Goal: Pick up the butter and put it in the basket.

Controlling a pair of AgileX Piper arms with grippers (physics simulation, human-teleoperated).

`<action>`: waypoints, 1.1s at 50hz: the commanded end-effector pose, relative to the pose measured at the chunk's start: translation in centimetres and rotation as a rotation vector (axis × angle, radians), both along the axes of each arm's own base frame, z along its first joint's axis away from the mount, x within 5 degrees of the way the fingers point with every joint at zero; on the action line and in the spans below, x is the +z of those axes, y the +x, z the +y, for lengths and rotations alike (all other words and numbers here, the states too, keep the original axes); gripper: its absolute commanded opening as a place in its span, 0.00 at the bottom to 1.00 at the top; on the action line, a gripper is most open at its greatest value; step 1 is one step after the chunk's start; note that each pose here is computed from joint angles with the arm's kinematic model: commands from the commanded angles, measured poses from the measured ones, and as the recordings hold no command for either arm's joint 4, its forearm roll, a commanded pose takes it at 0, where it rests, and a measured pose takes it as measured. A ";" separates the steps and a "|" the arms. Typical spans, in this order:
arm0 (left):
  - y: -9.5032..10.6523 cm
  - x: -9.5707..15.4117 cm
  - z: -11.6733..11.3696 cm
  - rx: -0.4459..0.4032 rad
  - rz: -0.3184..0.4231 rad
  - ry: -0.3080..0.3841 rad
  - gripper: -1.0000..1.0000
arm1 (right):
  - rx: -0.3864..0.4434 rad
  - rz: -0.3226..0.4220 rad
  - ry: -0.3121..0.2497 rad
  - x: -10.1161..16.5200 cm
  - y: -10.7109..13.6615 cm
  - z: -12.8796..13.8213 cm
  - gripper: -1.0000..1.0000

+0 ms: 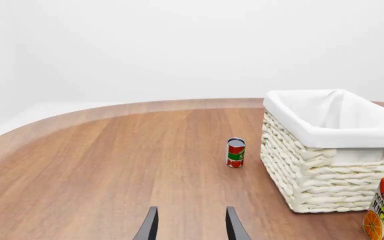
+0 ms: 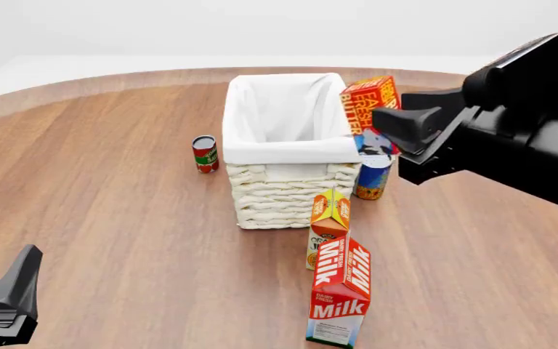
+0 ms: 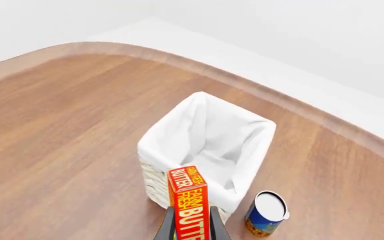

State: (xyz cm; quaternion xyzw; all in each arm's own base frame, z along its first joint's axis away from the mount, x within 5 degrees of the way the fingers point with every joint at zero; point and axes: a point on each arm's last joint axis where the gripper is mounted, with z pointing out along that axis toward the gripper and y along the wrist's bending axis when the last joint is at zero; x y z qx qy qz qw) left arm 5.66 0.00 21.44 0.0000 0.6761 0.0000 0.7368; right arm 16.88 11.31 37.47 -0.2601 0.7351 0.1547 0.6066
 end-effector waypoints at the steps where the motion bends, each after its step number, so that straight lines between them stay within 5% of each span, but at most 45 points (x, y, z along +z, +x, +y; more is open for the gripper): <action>1: 0.0 0.0 0.0 0.000 0.000 0.000 1.00 | 0.016 -0.037 0.055 1.8 0.0 0.5 0.00; 55: 0.0 0.0 0.0 0.000 0.000 0.000 1.00 | 0.064 -0.073 0.024 4.2 3.9 4.5 0.00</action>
